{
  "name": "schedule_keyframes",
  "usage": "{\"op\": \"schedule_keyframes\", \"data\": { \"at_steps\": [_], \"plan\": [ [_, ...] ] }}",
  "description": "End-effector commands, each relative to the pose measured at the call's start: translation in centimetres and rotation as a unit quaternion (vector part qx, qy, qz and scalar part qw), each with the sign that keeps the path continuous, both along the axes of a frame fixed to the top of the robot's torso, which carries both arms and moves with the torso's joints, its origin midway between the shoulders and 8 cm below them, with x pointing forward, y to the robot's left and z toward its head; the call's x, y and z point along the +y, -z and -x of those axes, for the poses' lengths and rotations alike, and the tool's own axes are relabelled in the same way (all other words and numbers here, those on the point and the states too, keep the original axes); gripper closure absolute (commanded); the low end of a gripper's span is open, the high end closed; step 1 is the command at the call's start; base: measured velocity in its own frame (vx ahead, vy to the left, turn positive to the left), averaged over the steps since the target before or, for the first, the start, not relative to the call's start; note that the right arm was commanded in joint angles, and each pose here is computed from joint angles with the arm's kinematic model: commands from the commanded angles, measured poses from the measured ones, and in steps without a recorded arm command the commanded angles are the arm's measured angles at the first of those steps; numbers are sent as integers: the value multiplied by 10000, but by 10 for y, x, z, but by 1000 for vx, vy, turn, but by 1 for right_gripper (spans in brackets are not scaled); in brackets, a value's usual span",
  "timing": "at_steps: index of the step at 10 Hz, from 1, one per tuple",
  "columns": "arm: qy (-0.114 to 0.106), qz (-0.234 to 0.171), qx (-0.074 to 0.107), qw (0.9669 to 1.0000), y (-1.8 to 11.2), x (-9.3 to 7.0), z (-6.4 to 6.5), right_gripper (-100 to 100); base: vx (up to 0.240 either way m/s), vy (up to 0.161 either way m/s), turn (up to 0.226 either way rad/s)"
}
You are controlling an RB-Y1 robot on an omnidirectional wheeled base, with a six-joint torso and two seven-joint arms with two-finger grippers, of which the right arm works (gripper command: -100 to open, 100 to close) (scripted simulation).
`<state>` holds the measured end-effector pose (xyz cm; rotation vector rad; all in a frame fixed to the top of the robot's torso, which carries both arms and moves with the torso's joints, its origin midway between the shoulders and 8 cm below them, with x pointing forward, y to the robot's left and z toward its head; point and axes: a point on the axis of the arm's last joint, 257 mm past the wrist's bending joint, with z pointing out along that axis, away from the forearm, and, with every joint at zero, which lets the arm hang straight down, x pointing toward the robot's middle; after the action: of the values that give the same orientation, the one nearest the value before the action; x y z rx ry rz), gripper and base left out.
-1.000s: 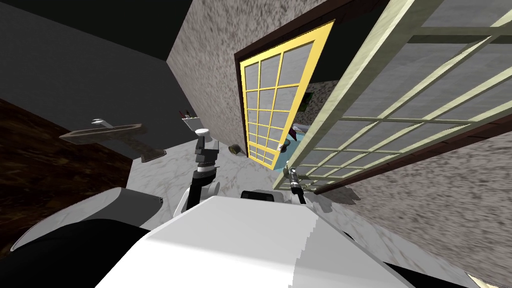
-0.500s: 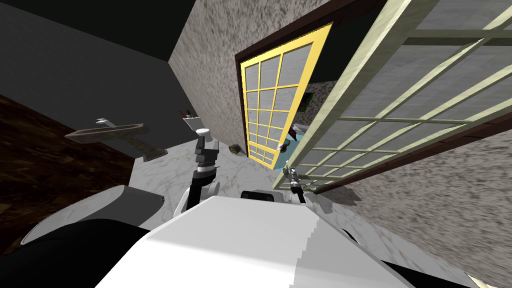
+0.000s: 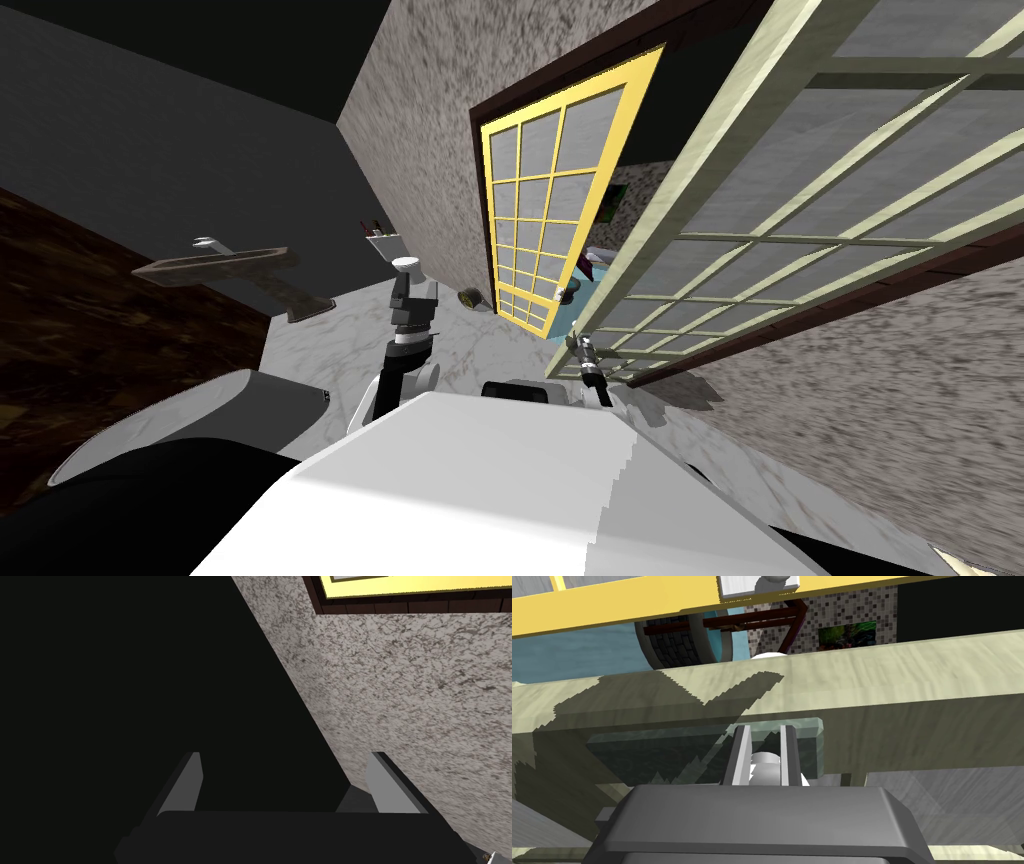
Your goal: Pull the door open
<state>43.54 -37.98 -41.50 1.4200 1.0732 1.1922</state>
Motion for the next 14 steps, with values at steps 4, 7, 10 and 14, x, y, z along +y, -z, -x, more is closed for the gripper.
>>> {"op": "schedule_keyframes", "data": {
  "at_steps": [4, 7, 10, 14],
  "plan": [
    [51, -373, 20, 9993, 5, -9, 6, 100, -27, -14, 18],
    [-19, -755, -60, 9971, 4, -4, 3, 100, -31, -23, 14],
    [-99, -1141, -270, 9931, -7, 9, -8, -100, -68, -30, 73],
    [-6, -1761, -384, 9836, -8, 11, -11, -100, -74, -51, 62]
  ]
}}
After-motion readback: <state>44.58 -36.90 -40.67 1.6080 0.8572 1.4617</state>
